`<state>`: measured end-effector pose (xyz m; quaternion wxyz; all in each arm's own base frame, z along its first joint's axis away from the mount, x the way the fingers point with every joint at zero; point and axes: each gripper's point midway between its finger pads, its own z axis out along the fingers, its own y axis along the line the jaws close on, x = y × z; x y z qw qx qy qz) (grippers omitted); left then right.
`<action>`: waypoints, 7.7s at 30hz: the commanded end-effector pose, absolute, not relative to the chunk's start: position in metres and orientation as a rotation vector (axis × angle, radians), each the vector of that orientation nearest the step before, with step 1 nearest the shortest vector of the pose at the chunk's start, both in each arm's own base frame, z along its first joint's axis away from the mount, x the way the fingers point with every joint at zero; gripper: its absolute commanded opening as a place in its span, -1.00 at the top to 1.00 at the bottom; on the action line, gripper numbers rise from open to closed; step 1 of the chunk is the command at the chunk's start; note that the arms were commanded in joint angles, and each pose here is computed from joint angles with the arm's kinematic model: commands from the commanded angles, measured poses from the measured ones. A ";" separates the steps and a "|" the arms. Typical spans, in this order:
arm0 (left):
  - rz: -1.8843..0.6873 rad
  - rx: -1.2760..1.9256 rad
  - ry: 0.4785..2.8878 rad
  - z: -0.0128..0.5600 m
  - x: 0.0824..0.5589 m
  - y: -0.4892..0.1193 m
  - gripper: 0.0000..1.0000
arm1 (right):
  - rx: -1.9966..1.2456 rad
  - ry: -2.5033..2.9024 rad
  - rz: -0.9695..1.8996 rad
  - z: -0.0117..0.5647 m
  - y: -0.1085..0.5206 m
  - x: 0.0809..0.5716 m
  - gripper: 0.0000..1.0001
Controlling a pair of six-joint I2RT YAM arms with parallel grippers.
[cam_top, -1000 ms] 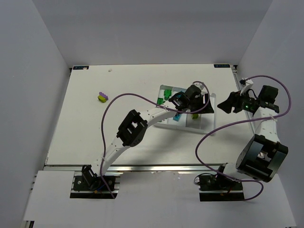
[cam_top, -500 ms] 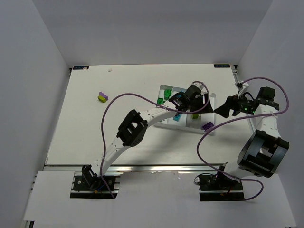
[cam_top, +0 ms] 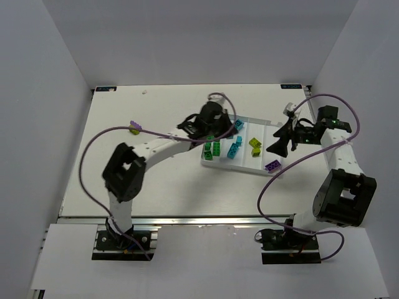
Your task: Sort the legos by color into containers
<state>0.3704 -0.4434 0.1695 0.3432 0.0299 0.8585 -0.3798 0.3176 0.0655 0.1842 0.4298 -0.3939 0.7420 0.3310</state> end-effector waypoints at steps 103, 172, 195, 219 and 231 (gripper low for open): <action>-1.114 0.456 1.893 0.173 0.317 -0.276 0.64 | -0.784 2.201 1.494 0.208 0.247 0.306 -0.52; -1.029 0.673 1.844 0.178 0.271 -0.323 0.66 | -0.331 2.486 0.934 0.147 0.123 0.349 1.00; -1.316 0.568 1.947 0.189 0.294 -0.402 0.65 | -0.313 2.541 0.300 0.083 0.009 0.392 -0.10; -1.046 0.842 2.207 0.096 0.311 -0.512 0.11 | -0.449 2.343 0.688 0.140 0.017 0.361 -0.79; -0.983 0.807 2.187 0.107 0.321 -0.522 -0.60 | -0.455 2.334 0.731 0.144 0.023 0.352 -0.79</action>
